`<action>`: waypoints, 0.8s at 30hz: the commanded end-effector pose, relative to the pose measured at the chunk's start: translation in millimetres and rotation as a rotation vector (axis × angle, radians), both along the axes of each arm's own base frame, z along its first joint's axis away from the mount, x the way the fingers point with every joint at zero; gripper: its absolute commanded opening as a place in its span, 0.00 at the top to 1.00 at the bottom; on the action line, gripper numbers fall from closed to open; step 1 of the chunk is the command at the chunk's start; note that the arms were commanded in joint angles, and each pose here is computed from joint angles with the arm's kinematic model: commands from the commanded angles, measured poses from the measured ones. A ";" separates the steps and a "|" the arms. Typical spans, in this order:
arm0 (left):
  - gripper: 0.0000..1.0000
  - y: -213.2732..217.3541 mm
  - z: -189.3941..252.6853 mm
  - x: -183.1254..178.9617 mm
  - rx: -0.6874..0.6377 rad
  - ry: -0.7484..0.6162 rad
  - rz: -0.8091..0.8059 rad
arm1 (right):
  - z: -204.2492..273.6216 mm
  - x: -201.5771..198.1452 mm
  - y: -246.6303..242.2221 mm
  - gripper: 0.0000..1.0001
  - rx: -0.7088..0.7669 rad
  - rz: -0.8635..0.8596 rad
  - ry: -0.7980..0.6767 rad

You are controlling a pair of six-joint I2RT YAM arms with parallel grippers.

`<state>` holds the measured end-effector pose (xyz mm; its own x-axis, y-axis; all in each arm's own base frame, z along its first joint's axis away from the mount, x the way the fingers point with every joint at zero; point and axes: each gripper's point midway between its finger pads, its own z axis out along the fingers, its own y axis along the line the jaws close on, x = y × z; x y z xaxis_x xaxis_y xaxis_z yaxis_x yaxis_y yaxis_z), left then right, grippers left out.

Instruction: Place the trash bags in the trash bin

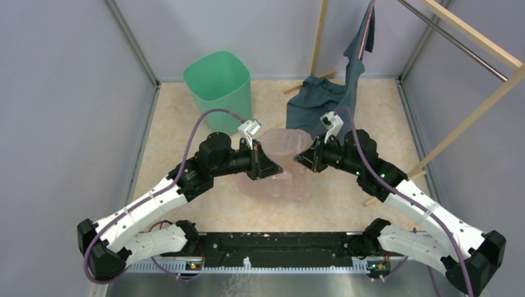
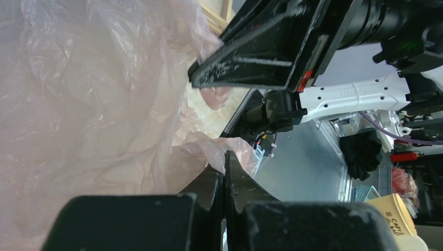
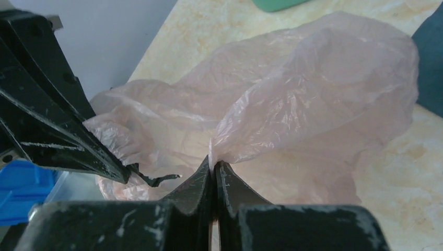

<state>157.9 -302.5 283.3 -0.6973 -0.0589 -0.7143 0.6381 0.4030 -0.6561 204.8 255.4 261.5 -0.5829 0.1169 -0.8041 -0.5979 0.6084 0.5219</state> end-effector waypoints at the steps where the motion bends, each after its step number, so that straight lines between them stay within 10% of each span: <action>1: 1.00 -13.4 12.7 5.7 -0.073 -0.018 -0.002 | 12.9 -15.9 12.6 0.96 0.106 0.093 -0.022; 6: 1.00 -15.5 3.0 9.5 -0.064 0.016 0.018 | 11.3 -26.3 12.8 0.84 0.092 0.154 -0.040; 17: 1.00 -12.0 -0.4 14.5 -0.054 0.035 0.064 | 18.2 -36.1 16.1 0.22 0.089 0.207 -0.125; 24: 1.00 -15.6 5.8 16.4 -0.074 0.048 0.068 | 8.7 -36.3 21.9 0.13 -0.006 0.176 -0.156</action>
